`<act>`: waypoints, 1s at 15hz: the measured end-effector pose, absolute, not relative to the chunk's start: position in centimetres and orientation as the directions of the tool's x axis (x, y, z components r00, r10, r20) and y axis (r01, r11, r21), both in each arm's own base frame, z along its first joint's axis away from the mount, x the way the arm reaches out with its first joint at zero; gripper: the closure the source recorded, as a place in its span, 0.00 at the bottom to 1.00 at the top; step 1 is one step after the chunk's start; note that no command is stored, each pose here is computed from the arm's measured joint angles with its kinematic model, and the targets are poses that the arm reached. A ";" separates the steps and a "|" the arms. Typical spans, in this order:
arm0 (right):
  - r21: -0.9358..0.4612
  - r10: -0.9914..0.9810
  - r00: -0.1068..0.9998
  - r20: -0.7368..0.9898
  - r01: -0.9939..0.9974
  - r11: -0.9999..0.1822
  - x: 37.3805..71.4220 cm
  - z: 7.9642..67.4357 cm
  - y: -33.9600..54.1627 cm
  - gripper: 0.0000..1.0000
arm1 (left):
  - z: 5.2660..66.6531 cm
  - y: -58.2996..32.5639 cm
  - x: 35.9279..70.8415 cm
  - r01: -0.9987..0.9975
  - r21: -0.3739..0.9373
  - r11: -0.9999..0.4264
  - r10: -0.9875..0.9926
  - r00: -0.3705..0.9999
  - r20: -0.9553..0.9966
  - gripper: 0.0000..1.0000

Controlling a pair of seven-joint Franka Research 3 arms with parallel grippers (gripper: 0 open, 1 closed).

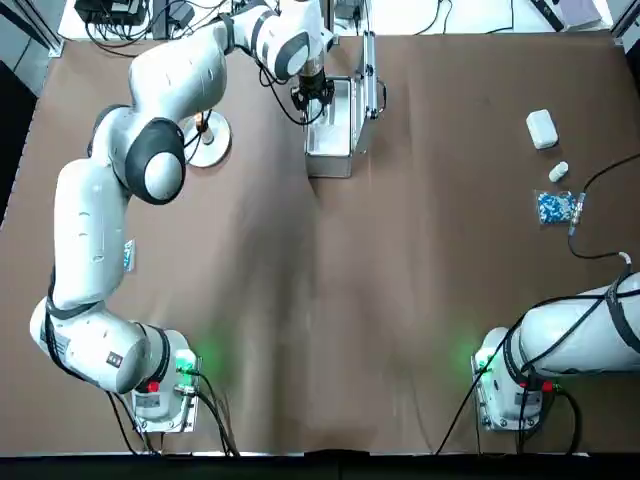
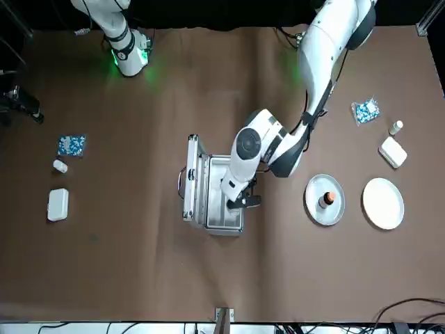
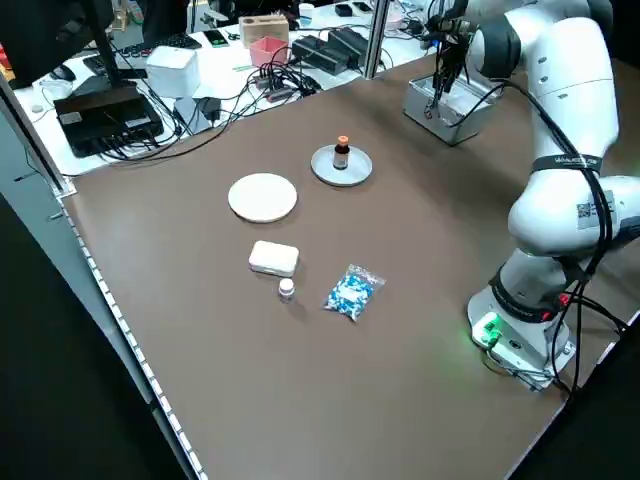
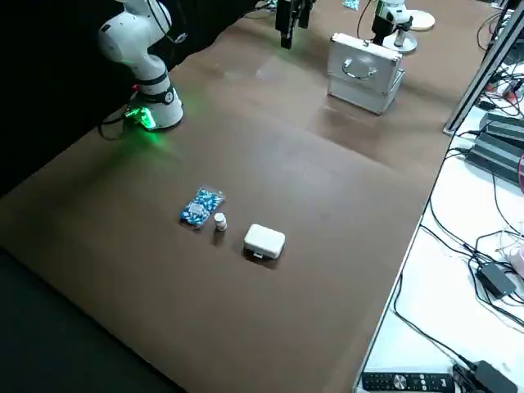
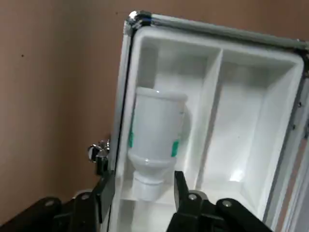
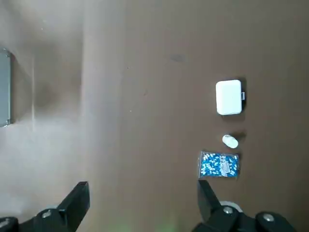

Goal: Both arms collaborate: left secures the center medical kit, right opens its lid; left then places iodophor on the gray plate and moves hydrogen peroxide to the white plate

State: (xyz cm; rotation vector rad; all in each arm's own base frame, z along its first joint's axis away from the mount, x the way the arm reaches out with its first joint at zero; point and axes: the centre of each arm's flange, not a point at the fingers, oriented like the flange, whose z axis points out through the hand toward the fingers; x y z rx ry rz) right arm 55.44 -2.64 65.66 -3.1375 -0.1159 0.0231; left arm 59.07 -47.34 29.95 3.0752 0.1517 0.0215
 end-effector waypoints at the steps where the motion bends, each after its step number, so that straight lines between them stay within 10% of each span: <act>1: -0.002 0.073 0.997 -0.015 0.073 -0.997 55.4 65.7 -2.7 0.01 | 29.9 -47.6 58.8 0.092 0.061 -0.994 0.092 0.996 0.013 0.43; 15: -0.003 0.073 0.997 -0.016 0.073 -0.997 55.5 65.6 -2.7 0.01 | 29.1 -48.1 58.7 0.068 0.055 -0.996 0.070 0.997 0.036 0.48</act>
